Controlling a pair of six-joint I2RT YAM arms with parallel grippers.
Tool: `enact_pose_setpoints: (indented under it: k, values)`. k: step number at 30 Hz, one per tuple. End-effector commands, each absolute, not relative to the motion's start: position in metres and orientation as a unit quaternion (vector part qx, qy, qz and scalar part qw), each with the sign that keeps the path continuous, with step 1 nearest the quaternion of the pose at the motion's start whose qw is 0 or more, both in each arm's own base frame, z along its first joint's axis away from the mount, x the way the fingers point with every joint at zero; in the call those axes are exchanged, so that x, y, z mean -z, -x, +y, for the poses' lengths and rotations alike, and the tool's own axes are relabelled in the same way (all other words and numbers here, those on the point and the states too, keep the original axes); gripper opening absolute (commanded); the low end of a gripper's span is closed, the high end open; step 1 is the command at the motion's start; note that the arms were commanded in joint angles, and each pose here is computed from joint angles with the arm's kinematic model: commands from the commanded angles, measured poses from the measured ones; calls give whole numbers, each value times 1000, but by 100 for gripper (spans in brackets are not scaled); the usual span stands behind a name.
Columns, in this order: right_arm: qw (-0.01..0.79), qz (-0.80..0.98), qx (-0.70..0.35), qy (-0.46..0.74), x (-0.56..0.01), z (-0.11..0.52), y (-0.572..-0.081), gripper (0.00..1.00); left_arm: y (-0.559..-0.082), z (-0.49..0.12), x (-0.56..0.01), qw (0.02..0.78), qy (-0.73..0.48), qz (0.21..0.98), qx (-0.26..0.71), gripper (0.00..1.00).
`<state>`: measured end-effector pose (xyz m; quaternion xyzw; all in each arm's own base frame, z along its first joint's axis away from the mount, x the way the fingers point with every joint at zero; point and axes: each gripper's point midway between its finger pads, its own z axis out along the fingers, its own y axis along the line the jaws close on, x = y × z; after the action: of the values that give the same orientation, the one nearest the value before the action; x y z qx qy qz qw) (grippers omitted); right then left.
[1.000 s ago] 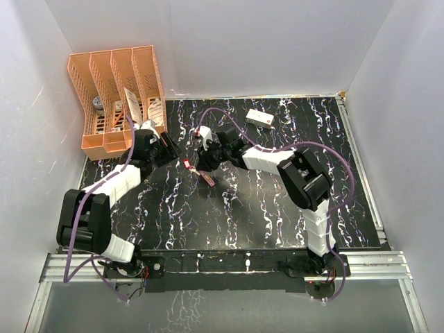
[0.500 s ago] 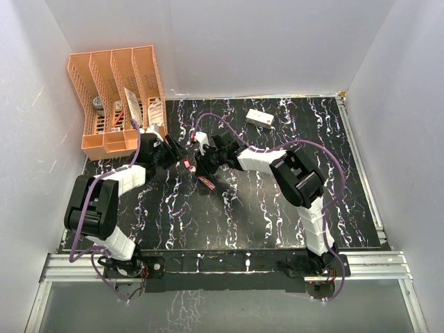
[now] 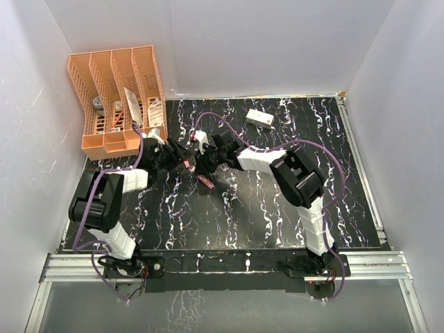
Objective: Put the keys on the keyring
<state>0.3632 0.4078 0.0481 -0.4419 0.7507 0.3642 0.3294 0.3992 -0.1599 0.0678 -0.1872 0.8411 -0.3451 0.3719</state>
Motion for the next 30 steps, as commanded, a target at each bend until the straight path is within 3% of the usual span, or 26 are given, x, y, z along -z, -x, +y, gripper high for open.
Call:
enact_pose_setpoints:
  k: [1, 30]
  values:
    - [375, 717, -378, 449, -77, 425, -378, 7, -404, -164, -78, 388, 184, 821, 376, 62]
    - [378, 715, -385, 444, -78, 431, -383, 7, -407, -175, -60, 375, 184, 813, 407, 65]
